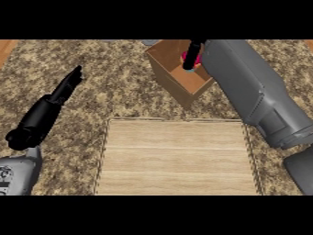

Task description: Pick the cupcake from the tray and place it in the cardboard box

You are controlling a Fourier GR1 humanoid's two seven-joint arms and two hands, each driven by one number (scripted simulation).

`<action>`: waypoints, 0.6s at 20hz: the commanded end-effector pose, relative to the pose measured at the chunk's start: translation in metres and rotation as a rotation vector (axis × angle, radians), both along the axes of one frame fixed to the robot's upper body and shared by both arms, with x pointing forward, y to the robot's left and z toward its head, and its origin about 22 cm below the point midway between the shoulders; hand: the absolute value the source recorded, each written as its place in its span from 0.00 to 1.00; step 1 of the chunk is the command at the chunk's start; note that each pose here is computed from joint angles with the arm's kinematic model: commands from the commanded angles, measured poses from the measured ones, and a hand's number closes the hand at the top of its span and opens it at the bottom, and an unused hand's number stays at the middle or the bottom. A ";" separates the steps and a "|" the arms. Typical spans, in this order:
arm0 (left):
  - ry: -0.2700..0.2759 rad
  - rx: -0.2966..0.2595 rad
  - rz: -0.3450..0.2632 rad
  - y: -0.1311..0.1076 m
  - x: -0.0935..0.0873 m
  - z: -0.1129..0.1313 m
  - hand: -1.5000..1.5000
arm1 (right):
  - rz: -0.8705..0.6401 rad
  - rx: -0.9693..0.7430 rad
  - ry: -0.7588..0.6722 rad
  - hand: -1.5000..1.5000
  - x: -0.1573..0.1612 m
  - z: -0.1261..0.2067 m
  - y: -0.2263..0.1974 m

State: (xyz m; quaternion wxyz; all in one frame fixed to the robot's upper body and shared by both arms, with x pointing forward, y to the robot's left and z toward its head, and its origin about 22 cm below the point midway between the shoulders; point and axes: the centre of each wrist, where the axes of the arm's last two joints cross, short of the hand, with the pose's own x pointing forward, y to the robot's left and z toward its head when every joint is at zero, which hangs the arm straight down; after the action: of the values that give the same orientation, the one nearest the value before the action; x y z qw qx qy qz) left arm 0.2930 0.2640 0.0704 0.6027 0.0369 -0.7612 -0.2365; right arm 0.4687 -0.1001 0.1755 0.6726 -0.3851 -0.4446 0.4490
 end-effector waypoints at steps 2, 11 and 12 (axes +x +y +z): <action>0.018 0.007 0.016 -0.010 0.009 -0.001 0.50 | 0.141 0.116 -0.002 0.00 -0.002 -0.017 -0.017; 0.008 0.005 0.031 0.008 -0.004 -0.008 0.50 | -0.090 0.867 -0.505 0.00 -0.005 0.020 -0.021; 0.006 -0.016 0.011 -0.005 -0.003 -0.002 0.50 | -0.121 0.936 -0.536 0.00 -0.003 0.027 -0.031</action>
State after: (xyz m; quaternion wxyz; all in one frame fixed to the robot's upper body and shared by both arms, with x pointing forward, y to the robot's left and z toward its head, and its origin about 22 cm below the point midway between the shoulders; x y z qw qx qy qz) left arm 0.2916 0.2652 0.0657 0.6072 0.0408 -0.7594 -0.2300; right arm 0.4653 -0.1172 0.1911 0.6583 -0.2221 -0.6906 0.2012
